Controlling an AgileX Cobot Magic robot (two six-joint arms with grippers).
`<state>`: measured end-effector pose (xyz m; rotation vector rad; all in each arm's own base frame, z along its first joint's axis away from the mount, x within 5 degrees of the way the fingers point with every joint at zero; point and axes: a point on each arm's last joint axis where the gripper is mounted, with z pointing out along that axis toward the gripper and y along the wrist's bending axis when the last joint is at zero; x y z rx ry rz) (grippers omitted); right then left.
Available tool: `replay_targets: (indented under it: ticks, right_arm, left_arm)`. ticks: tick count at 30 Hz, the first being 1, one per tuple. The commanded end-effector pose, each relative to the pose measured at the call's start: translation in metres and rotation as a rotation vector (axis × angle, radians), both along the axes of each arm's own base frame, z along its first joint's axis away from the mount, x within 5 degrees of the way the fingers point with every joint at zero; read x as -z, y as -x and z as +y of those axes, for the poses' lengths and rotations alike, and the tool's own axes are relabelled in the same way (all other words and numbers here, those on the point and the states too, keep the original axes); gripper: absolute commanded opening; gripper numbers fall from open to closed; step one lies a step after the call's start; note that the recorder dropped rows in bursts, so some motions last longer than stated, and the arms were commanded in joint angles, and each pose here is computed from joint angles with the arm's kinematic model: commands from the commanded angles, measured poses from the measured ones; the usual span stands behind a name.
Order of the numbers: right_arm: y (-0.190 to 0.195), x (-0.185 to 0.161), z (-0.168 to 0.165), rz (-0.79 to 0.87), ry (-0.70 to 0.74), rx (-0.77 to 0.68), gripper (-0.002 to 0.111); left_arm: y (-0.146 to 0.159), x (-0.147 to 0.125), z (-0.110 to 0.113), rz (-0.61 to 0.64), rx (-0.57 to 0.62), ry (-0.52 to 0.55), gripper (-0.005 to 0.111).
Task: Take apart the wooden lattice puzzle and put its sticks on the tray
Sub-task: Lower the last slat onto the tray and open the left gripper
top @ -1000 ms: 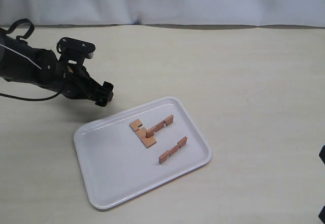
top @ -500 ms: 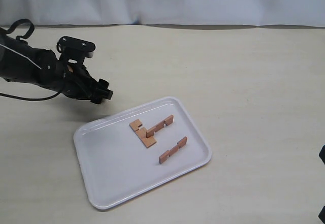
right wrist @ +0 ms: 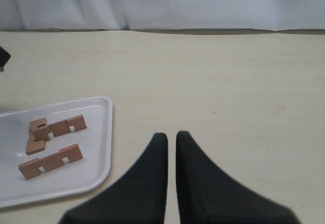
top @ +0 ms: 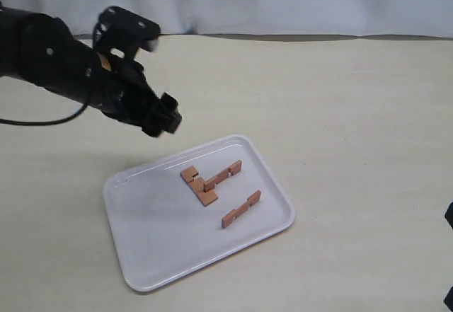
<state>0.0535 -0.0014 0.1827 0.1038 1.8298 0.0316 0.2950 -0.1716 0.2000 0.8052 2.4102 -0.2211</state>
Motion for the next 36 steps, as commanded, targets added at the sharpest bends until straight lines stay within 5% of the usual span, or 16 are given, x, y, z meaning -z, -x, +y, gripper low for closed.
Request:
replay_targets:
  ticks: [1, 6, 9, 16, 23, 29, 31, 36]
  right_arm:
    - [0.0, 0.001, 0.0, -0.004, 0.003, -0.004, 0.006]
    - [0.0, 0.001, 0.0, -0.004, 0.003, -0.004, 0.006]
    - [0.0, 0.001, 0.0, -0.004, 0.003, -0.004, 0.006]
    - [0.0, 0.001, 0.0, -0.004, 0.003, -0.004, 0.006]
    - [0.0, 0.001, 0.0, -0.004, 0.003, -0.004, 0.006]
    - [0.0, 0.001, 0.0, -0.004, 0.003, -0.004, 0.006]
    - [0.0, 0.001, 0.0, -0.004, 0.003, -0.004, 0.006]
    - [0.0, 0.001, 0.0, -0.004, 0.003, -0.004, 0.006]
  left_arm:
    - [0.03, 0.016, -0.03, 0.136, 0.141, -0.08, 0.0]
    - [0.037, 0.034, -0.042, 0.204, 0.154, -0.087, 0.002]
    - [0.034, 0.044, -0.045, 0.216, 0.141, -0.083, 0.016]
    - [0.032, 0.047, -0.046, 0.207, 0.14, -0.082, 0.075]
    - [0.033, 0.035, -0.045, 0.181, 0.142, -0.065, 0.093]
    - [0.041, 0.011, -0.036, 0.181, 0.165, -0.09, 0.093]
    - [0.041, -0.008, -0.024, 0.194, 0.089, -0.11, 0.088]
    - [0.042, -0.046, 0.035, 0.174, -0.073, -0.332, 0.04]
